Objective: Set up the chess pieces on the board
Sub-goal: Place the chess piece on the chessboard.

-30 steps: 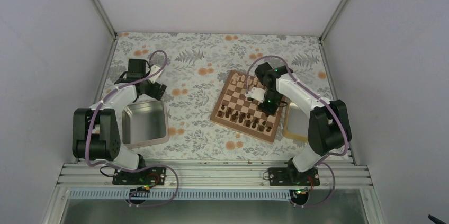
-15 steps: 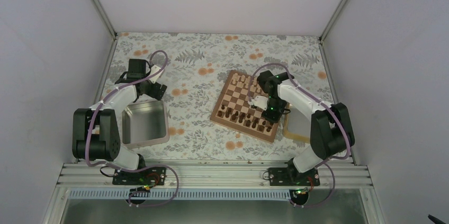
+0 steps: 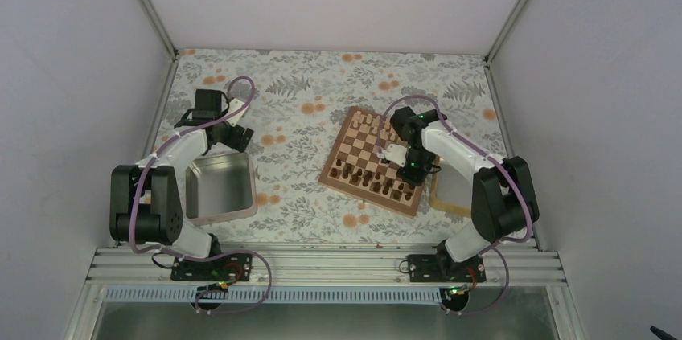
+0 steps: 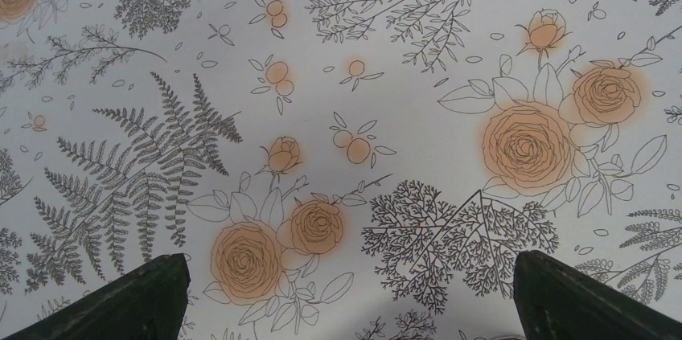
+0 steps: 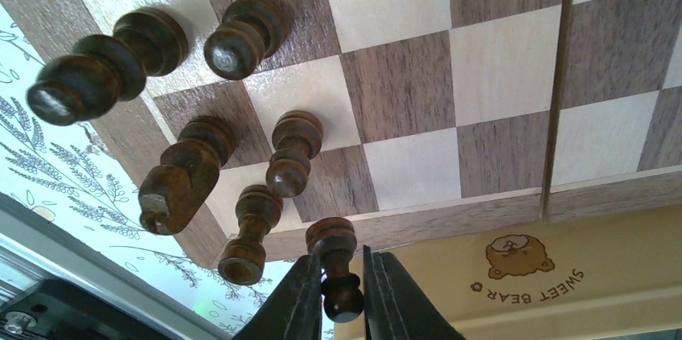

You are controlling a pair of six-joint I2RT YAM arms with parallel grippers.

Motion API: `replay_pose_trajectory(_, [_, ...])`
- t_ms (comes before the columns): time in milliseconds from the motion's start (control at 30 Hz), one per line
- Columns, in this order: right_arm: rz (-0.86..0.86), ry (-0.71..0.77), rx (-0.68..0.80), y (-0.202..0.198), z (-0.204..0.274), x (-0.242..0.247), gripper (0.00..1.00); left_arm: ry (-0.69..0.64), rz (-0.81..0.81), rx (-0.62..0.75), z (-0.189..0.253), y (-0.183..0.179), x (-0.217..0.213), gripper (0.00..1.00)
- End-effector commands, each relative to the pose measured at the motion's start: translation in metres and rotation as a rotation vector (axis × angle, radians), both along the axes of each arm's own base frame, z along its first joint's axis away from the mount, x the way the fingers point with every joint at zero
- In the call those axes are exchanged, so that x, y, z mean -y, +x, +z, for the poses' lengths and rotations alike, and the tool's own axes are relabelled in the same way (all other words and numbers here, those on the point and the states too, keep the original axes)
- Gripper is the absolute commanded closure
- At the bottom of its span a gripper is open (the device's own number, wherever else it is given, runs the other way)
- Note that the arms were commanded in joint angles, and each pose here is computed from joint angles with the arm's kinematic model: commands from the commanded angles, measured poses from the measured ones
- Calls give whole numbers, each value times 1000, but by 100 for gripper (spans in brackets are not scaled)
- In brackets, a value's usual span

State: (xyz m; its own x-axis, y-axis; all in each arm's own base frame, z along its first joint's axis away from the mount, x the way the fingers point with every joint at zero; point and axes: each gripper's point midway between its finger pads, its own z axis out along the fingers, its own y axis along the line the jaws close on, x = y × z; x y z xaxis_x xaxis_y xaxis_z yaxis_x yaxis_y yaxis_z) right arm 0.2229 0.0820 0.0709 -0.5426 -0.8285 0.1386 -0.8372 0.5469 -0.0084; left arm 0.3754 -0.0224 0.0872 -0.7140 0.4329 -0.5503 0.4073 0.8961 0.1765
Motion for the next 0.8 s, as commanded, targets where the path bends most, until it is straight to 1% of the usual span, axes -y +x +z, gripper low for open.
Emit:
replay_pose_trajectory(0, [-4,-4,3,-1,-2,-1,84,-9,-16,43,16,6,3,0])
replay_pose_trajectory(267, [-11,4,4,2,-4,-3,79,-7,-16,45,16,6,3,0])
replay_pose_trajectory(400, [-11,14,20,2,2,-4,79,-7,-16,49,18,6,3,0])
replay_pose_trajectory(467, [-9,31,54,6,12,-6,77,-8,-14,55,20,6,3,0])
replay_pose_trajectory(533, [-15,56,130,17,31,-9,72,-10,-13,58,21,7,4,0])
replay_pose_trajectory(600, [-25,78,214,28,51,-11,70,-10,-12,59,22,7,3,0])
replay_pose_trajectory(667, [-32,107,294,35,69,-12,61,-11,-10,67,25,8,3,0])
replay_pose_trajectory(767, [-53,166,472,51,103,-11,45,-10,-6,81,30,9,3,0])
